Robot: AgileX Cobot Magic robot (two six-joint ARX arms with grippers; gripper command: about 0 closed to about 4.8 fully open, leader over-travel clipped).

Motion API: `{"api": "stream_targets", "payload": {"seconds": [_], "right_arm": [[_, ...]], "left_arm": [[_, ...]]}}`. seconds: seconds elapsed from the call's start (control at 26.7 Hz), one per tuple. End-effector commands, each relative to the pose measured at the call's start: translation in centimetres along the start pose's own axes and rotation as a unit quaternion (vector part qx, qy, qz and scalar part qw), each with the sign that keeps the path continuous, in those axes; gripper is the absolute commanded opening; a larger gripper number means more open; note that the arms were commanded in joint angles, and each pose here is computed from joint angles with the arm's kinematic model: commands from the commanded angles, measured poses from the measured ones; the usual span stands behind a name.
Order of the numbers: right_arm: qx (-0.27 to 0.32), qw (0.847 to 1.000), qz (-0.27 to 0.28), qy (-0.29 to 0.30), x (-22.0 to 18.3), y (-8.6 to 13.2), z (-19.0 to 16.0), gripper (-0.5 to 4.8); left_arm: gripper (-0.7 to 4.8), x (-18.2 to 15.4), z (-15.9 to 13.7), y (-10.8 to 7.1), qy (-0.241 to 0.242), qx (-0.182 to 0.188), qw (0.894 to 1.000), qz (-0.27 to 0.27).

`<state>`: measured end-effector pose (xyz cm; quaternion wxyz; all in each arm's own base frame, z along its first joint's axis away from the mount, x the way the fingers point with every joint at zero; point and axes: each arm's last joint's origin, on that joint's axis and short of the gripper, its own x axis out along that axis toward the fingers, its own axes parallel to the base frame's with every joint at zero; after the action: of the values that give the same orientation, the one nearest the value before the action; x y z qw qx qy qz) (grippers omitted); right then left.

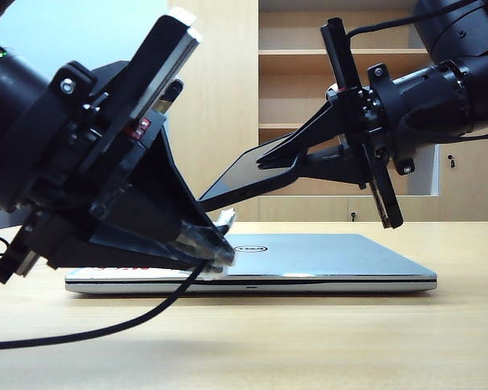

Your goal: Pick up the charging cable and the phone, plug the charging cable into the charging port on the phone, and finally place them back on the table.

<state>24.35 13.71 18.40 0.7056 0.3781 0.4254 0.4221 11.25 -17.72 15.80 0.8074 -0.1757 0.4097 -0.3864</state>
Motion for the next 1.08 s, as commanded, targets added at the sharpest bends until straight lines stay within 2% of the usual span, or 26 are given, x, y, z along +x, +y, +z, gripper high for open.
{"api": "stream_targets", "payload": {"seconds": [0.04, 0.52, 1.08], "right_arm": [[-0.014, 1.0, 0.017, 0.001, 0.2, 0.71, 0.08, -0.05], [-0.034, 0.999, 0.006, 0.001, 0.87, 1.01, -0.52, -0.06], [-0.031, 0.999, -0.003, 0.014, 0.87, 0.74, -0.77, -0.06]], "left_arm": [[-0.07, -0.03, 0.15, -0.19, -0.006, 0.001, 1.0, -0.007], [-0.07, -0.03, 0.15, -0.19, -0.005, 0.001, 1.0, -0.007], [-0.07, -0.03, 0.15, -0.17, -0.005, 0.001, 1.0, -0.007]]}}
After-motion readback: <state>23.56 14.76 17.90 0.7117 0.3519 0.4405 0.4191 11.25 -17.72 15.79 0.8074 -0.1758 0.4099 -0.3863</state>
